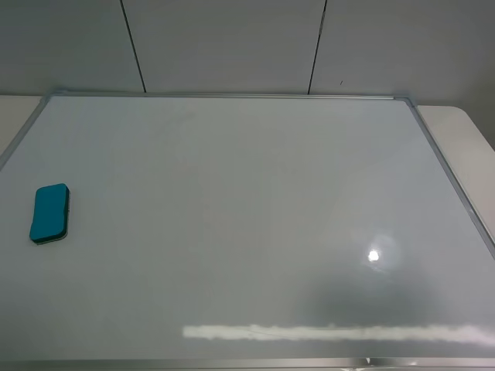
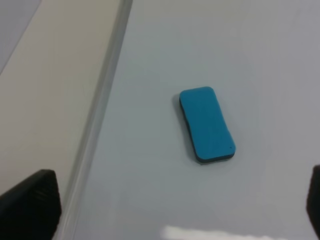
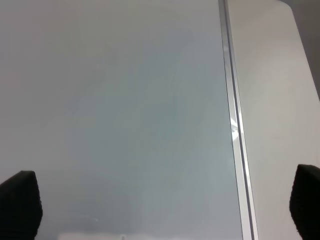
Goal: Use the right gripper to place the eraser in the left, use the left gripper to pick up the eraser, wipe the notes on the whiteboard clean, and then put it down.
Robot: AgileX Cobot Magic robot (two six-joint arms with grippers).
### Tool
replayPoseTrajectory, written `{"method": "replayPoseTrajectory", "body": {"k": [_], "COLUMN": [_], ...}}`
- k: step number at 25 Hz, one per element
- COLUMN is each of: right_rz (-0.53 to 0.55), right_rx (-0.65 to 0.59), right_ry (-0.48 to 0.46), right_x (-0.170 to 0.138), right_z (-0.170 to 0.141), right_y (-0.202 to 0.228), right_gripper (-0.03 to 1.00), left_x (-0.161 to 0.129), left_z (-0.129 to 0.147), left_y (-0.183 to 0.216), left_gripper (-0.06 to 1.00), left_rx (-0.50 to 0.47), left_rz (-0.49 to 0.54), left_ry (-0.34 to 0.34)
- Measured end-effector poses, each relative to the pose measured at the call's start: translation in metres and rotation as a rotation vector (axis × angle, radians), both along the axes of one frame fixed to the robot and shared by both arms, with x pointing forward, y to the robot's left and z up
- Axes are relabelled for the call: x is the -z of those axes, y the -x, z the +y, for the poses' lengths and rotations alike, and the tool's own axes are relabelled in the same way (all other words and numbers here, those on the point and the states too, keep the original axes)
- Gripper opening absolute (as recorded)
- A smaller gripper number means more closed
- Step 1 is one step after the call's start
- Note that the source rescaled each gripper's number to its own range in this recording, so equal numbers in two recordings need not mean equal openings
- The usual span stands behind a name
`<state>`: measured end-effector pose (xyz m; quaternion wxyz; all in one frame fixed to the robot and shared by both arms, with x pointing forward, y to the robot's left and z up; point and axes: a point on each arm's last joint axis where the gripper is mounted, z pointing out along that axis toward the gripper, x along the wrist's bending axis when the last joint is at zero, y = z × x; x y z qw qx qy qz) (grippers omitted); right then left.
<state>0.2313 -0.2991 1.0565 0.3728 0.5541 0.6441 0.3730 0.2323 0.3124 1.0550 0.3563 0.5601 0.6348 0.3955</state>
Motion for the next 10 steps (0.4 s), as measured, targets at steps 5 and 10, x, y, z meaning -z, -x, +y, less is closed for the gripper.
{"method": "replayPoseTrajectory", "body": {"k": [5,10], "right_rz": [0.000,0.000], "right_rx": [0.000,0.000], "right_ry": [0.000,0.000], "right_x": [0.0000,0.0000], "right_z": [0.0000,0.0000], "right_y": [0.0000,0.0000], "right_gripper": [1.00,1.00], "left_x": [0.0000,0.0000], "left_z": [-0.0001,-0.0001], "left_y": [0.0000,0.0000], "left_gripper": [1.00,1.00], "left_rx": [0.000,0.000], "left_rz": [0.000,0.000], "left_ry": [0.001,0.001]}}
